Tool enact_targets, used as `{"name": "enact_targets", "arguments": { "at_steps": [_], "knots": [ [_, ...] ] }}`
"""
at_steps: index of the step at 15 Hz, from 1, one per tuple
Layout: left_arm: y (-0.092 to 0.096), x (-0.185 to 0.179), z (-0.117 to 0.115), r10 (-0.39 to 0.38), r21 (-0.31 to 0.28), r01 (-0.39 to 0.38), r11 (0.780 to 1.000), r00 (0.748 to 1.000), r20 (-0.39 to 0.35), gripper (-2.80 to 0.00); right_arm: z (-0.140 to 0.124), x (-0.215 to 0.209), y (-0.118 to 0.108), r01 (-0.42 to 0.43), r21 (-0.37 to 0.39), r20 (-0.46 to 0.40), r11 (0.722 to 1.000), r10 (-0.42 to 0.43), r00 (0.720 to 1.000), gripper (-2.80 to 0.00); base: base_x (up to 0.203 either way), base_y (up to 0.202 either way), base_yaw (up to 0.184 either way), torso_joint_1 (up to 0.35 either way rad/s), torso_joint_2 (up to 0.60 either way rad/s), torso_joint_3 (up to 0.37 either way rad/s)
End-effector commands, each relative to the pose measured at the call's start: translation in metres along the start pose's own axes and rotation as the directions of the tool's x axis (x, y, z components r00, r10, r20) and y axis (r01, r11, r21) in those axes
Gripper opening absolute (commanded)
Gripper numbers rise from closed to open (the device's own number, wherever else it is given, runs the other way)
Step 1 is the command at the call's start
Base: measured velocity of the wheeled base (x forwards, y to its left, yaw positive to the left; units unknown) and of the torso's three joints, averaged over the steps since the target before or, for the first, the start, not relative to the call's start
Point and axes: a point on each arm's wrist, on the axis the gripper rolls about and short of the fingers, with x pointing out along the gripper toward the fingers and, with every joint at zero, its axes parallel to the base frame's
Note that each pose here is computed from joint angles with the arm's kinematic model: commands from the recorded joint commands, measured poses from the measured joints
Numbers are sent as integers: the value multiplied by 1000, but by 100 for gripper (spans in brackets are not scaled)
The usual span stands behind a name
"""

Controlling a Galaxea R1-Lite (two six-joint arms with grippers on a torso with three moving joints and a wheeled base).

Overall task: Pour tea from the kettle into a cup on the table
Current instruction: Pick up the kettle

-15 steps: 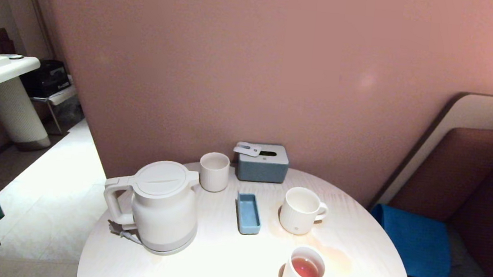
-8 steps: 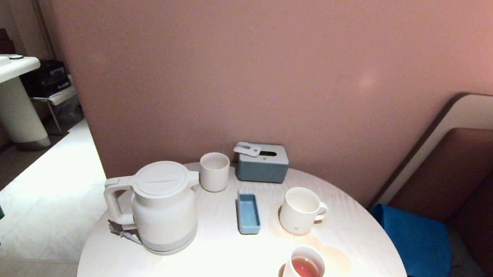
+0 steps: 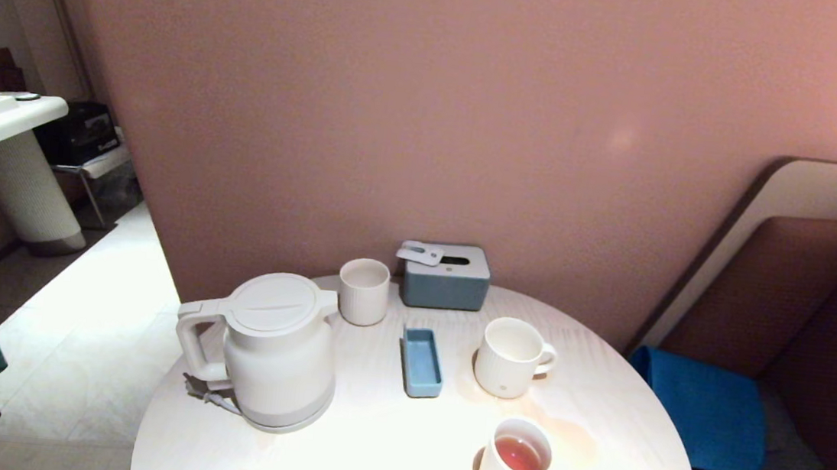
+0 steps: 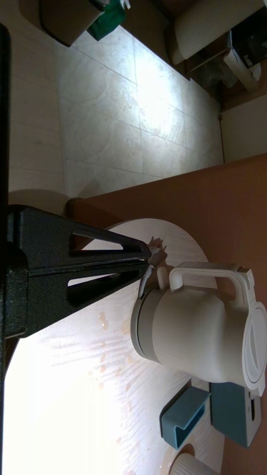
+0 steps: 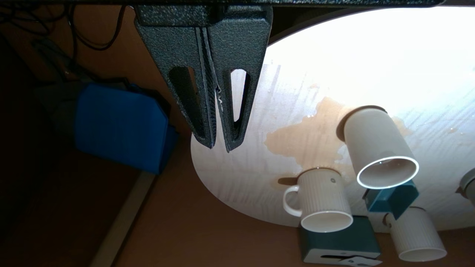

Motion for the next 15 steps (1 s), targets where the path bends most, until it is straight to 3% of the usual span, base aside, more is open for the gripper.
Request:
{"name": "enact_targets", "arguments": {
  "at_steps": [1, 15],
  "knots": [
    [0, 0, 0, 0, 1, 0, 1000, 1000, 0, -280, 0, 0, 0, -1, -2, -1, 1000, 1, 1000, -280, 0, 0, 0, 0, 0, 0],
    [0, 0, 0, -1, 1, 1, 1000, 1000, 2, -280, 0, 0, 0, -1, -1, -1, 1000, 1, 1000, -280, 0, 0, 0, 0, 0, 0]
  ]
}}
